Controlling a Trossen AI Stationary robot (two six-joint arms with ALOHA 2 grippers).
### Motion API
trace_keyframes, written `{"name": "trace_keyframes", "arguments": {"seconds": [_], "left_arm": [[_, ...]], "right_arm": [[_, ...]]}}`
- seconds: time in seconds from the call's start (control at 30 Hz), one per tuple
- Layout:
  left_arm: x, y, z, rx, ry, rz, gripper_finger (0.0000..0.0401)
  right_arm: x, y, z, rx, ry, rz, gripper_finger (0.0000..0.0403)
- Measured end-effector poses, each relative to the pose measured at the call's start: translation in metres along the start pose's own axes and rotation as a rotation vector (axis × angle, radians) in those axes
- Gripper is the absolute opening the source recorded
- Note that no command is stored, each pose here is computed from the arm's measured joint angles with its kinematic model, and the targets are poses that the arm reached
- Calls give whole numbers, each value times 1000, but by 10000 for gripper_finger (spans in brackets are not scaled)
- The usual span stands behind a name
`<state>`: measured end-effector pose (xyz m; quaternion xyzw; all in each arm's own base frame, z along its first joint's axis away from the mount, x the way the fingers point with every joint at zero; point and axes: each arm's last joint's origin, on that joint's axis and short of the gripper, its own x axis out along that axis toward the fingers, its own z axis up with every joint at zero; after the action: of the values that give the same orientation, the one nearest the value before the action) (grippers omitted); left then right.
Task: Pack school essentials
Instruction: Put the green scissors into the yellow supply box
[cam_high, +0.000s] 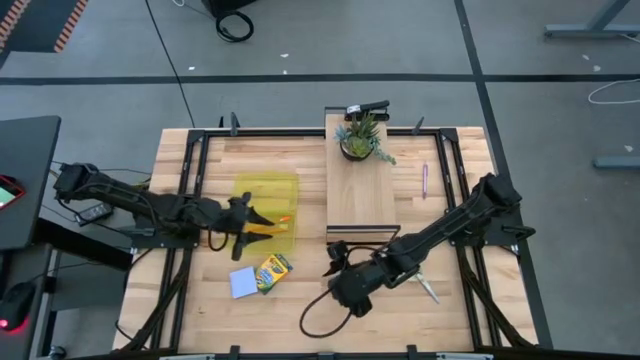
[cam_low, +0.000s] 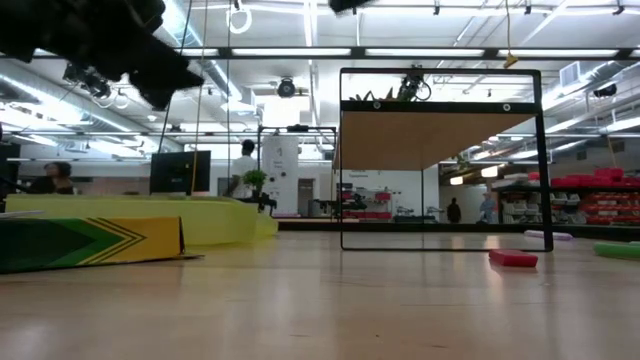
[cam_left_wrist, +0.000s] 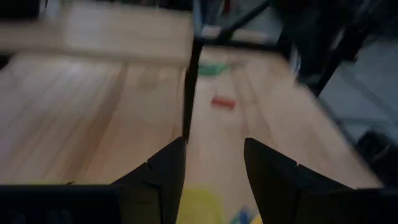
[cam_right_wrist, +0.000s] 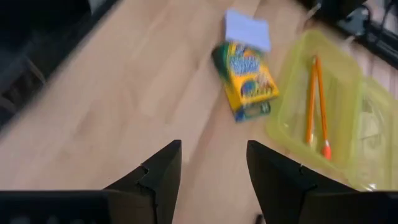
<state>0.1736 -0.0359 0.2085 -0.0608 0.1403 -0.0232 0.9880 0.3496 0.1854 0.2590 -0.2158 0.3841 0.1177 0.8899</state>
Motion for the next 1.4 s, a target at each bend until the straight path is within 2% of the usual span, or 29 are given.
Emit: {"name": "trace_keyframes", "arguments": {"seconds": [0.13,0.27,0.47,0.57,0.77,0.9,1.13,1.23,1.4], "left_arm": [[-3,1,-4,-16,-115,-22,172],[-5,1,-1,-27,-198,-38,172],[-6,-3,4,-43,-246,-98,172],[-7,-4,5,-125,-254,-122,172],[-7,-9,5,-235,-251,-165,172],[-9,-13,7,-264,-272,-188,172],[-12,-19,9,-264,-302,-201,172],[-12,-21,8,-264,-300,-200,172],[-12,-23,7,-259,-288,-204,172]], "right_arm": [[10,1,-5,-105,36,22,188],[14,-2,-10,-110,76,38,188],[17,-3,-21,-150,177,71,198],[19,-1,-26,-157,199,90,212],[23,19,-42,-182,247,118,239],[28,37,-46,-185,271,135,241],[48,64,-37,-230,330,152,241],[41,62,-35,-137,405,139,241],[9,51,-45,140,569,133,230]]}}
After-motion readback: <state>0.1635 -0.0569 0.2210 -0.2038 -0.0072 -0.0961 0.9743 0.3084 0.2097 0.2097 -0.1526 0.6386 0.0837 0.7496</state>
